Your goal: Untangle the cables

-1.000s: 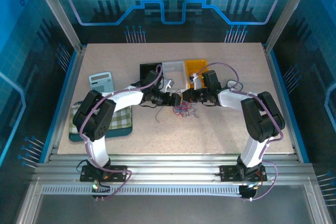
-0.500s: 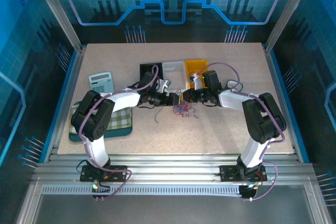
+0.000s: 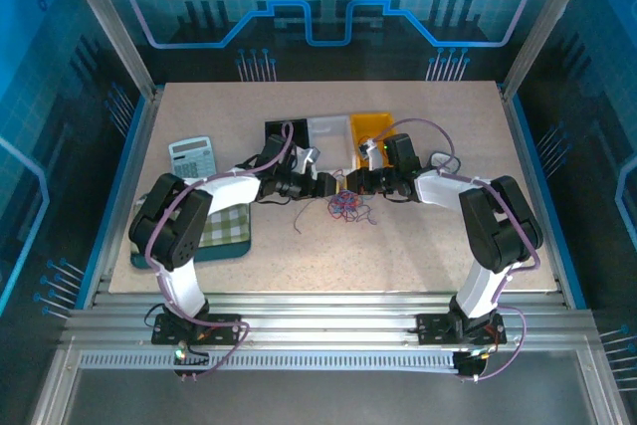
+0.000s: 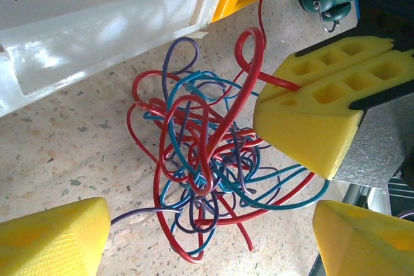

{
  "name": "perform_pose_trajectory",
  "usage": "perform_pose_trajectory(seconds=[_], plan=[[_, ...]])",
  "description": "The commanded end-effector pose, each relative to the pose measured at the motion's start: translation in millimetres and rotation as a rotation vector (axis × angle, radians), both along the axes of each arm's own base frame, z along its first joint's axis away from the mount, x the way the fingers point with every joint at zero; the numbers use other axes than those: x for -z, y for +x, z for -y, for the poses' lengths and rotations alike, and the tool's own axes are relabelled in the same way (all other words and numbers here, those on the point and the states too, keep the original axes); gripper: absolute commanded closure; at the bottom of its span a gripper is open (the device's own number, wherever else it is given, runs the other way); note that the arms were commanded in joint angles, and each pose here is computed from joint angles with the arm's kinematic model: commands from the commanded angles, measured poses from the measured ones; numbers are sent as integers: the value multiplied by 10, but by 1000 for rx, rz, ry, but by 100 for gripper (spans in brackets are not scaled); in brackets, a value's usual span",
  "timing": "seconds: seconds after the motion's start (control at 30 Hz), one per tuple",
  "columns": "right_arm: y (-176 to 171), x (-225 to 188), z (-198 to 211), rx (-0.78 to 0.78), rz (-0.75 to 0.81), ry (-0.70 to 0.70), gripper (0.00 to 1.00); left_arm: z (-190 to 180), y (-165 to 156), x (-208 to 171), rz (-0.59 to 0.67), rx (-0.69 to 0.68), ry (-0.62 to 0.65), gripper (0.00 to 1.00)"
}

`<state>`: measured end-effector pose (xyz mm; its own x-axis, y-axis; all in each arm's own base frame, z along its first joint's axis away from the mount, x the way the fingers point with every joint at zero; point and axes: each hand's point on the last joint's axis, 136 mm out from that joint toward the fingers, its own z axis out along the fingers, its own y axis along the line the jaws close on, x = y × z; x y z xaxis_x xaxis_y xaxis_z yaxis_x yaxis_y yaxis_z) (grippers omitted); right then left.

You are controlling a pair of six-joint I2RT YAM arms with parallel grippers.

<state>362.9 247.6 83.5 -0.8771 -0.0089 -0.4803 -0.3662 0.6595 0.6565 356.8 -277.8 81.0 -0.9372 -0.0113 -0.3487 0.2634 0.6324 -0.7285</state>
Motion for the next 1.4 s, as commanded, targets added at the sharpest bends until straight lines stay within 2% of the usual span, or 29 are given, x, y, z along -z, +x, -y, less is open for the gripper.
perform_pose_trajectory(seconds=[0.0,0.13,0.27,0.47,0.63,0.83,1.0,1.17,1.23,1.27,1.37], plan=[[-37,-90,-4,-18,16,18,100,82,131,-20,15,-1,-17,20],[-29,-109,-1,-15,20,18,100,167,174,65,1,12,4,24],[0,-145,3,-5,20,30,100,220,192,157,-17,25,30,34],[102,-192,92,61,17,59,100,249,186,255,-57,48,50,79],[221,-293,245,147,20,125,99,187,162,345,-73,41,98,99],[345,-320,716,336,46,65,100,-30,-33,471,-90,47,200,100],[351,-231,1297,560,64,-76,100,-348,-190,585,-111,24,281,100],[295,-208,1641,690,84,-186,100,-575,-224,559,-109,5,328,100],[299,-246,1664,694,101,-195,100,-596,-246,542,-104,23,339,100],[317,-287,1607,661,118,-180,100,-568,-255,504,-99,46,326,99],[341,-403,1325,526,155,-109,100,-454,-270,415,-102,91,270,76]])
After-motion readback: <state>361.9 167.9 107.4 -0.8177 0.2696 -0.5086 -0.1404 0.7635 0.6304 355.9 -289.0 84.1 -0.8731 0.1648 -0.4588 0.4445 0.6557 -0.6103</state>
